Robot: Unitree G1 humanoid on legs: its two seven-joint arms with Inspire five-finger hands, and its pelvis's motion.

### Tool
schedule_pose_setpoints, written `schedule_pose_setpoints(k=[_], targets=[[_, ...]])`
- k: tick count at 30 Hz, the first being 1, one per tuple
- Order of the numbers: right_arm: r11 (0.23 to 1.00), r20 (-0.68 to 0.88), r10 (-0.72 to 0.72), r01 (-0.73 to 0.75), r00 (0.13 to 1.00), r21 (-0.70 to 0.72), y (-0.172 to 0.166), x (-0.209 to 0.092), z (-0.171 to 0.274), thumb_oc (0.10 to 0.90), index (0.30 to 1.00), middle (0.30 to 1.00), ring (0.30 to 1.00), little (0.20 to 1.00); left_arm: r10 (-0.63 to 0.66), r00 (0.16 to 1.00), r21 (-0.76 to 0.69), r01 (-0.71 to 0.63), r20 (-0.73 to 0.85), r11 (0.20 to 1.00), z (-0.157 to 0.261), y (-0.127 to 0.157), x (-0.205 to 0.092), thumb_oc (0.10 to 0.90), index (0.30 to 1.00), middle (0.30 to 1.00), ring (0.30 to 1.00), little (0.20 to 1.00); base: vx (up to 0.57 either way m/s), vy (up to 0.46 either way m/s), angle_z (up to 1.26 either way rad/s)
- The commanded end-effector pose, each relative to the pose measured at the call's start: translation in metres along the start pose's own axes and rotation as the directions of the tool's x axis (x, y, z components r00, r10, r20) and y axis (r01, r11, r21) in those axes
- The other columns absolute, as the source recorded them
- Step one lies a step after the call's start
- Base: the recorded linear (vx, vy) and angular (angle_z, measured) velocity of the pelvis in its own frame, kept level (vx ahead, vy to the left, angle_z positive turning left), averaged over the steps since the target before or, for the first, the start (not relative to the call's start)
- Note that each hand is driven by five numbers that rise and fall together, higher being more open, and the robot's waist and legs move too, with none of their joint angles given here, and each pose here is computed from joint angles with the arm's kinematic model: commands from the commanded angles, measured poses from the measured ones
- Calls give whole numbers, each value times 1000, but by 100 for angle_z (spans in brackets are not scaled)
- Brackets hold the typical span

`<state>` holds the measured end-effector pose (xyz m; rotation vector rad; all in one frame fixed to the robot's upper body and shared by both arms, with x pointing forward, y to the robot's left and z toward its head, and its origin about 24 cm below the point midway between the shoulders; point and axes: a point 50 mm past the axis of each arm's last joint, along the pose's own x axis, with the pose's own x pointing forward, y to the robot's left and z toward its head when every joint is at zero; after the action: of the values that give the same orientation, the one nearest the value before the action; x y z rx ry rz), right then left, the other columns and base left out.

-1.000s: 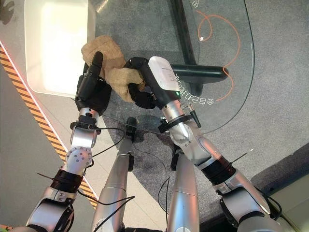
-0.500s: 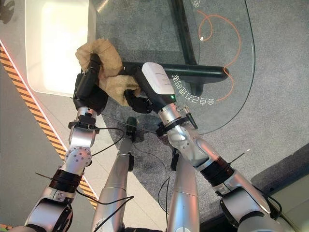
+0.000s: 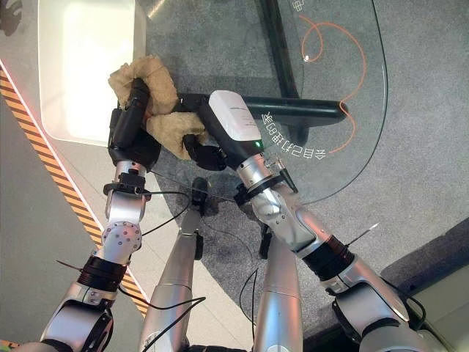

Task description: Wipe the table with a cloth and put it in the basket.

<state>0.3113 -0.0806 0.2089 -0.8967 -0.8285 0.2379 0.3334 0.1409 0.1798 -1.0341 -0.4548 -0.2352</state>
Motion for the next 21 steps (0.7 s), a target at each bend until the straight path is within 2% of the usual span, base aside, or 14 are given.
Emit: schedule_pose_setpoints(k=[1,13,21], targets=[[979,312,-205,193,928,70,-38,29,63,800,900,900,900,900,-206,932,46,202,296,978,51,-48,16,100,300,300,300,200,0,0,0],[980,321,-199,185,926,75,-37,31,67,800,900,900,900,900,-103,879,53,89,465,995,71,-50,14,100,300,300,300,200,0,0,0],[980,327,-199,186,924,72,-37,37,70,800,900,900,900,900,-33,854,42,12,519,999,76,-49,16,100,300,300,300,200,0,0,0]])
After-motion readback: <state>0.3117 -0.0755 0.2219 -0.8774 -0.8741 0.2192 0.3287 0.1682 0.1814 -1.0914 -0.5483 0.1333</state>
